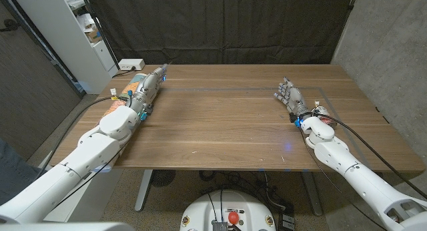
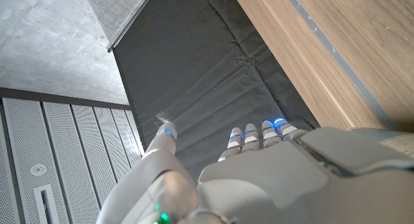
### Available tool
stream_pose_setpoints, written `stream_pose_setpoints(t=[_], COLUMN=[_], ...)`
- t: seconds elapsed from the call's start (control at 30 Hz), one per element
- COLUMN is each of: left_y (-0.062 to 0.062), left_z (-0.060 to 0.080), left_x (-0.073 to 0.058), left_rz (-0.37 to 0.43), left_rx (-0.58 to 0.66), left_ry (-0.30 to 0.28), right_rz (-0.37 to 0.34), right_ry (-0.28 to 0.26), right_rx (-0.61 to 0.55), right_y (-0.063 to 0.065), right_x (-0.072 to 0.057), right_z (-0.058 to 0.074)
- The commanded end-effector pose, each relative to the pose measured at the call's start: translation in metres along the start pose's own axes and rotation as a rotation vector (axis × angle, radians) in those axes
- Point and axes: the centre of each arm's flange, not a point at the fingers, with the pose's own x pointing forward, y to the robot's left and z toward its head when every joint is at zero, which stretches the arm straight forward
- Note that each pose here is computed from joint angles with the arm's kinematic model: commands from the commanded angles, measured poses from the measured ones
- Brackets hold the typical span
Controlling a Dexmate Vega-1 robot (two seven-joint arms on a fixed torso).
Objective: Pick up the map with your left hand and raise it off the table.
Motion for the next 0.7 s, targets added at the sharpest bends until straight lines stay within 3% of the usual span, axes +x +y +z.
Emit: stream_pose_setpoints(t=[0.03,0.7], left_y=[0.013,0.034], left_z=[0.003,0.016], left_x=[-0.019,-0.050], left_rz=[0.044,0.098], left_rx=[0.065,0.157], left_ry=[0.030,0.054], right_rz=[0.000,0.015], right_ry=[0.000,-0.004], right_rx=[0.000,-0.006], right_y=[-0.002,0.004], right_x=[-0.004,-0.005], right_z=[-0.002,0.000])
